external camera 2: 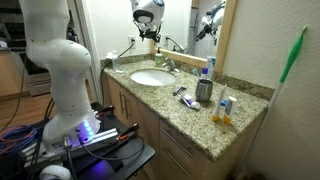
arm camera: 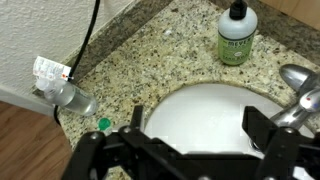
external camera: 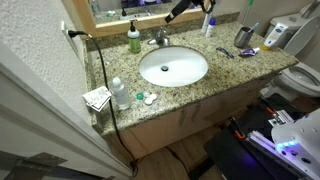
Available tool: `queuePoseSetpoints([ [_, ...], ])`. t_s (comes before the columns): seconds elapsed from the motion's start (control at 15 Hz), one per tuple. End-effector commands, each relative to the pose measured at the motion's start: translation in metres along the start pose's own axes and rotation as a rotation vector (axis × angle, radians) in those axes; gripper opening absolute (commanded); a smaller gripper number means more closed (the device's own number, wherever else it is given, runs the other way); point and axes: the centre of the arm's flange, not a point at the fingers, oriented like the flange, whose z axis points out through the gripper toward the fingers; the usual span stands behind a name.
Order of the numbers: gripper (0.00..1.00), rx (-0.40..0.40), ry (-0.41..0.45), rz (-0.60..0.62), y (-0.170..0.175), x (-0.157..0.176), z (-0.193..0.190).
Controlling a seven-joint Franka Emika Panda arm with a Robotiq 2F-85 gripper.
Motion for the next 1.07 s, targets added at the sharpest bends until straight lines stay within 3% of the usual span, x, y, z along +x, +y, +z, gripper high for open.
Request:
queuePoseSetpoints([
  [0.0,1.00,-0.004,-0.003,-0.001,0.002,0.002,-0.006],
  [0.27,1.00,-0.010,0.006,0.000,0.006,0.008,-0.004],
  [0.47,1.00,0.122,-0.004,0.008,-0.007,0.011,-0.018],
  [0.67,1.00,0.266,-0.067,0.051,-0.023,0.018,-0.064],
  [1.0,1.00,0.363,-0.018,0.196,-0.054,0.061,-0.129],
])
